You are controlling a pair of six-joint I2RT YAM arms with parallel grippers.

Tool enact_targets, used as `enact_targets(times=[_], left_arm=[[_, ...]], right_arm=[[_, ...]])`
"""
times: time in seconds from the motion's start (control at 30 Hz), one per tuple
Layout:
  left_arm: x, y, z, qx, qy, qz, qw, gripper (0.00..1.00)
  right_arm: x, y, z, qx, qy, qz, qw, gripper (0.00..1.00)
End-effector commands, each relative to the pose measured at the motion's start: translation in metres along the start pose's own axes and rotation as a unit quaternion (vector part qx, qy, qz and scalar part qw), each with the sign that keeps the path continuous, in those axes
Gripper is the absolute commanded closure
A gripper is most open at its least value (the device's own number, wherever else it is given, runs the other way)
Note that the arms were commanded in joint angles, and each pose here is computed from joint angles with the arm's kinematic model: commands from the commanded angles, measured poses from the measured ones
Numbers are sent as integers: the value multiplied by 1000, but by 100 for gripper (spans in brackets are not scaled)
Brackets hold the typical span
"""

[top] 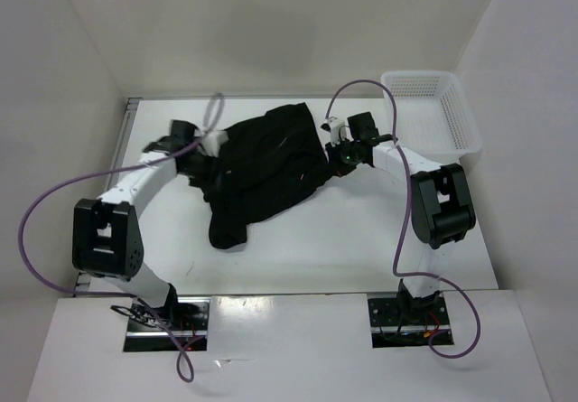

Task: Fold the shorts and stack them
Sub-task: Flatten the shorts out

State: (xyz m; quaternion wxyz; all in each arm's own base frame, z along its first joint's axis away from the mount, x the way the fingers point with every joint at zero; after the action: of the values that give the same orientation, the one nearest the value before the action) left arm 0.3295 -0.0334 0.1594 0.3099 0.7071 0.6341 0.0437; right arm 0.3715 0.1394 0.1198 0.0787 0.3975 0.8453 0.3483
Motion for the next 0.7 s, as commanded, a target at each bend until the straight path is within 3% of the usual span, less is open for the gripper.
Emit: enact_targets(times=[0.0,0.07,0.2,0.3,0.43,0.53,0.57,0.67], left_arm=[[-74,-60,-7,116,-65,66,989,32],[-83,-88,1,156,-65,85,982,21],[-94,-109,4,187,-56,117,974,5],[-115,-122,9,208,-63,165,962,0],[-119,-122,32,170,-27,216,961,0],[-105,-126,44,165,18,223,961,8],[-100,-131,44,173,27,223,959,20],[-94,-130,47,162,53,228,959,38]], right_arm=[[5,22,-13,-32,1,-31,999,100],[5,22,-13,-32,1,-31,999,100],[8,21,-13,-30,0,-39,999,100],[8,18,-12,-26,1,-42,999,100],[8,16,-14,-25,-3,-42,999,100],[10,13,-18,-24,-8,-42,999,100],[10,13,-18,-24,-8,-42,999,100],[10,11,-16,-23,-8,-42,999,100]])
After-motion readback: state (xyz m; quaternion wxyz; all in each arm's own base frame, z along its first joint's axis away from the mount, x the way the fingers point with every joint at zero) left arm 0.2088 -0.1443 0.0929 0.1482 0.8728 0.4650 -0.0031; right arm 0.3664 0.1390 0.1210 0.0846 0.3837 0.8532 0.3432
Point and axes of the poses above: each gripper's point midway between its finger pads, its own z axis out along the fingers, its own x axis along the line the jaws close on, y = z × x, the point moved 7 cm from there along -z, back along the fingers, and after that the axes turned 3 degrees about -z, right-handed, at the moved point
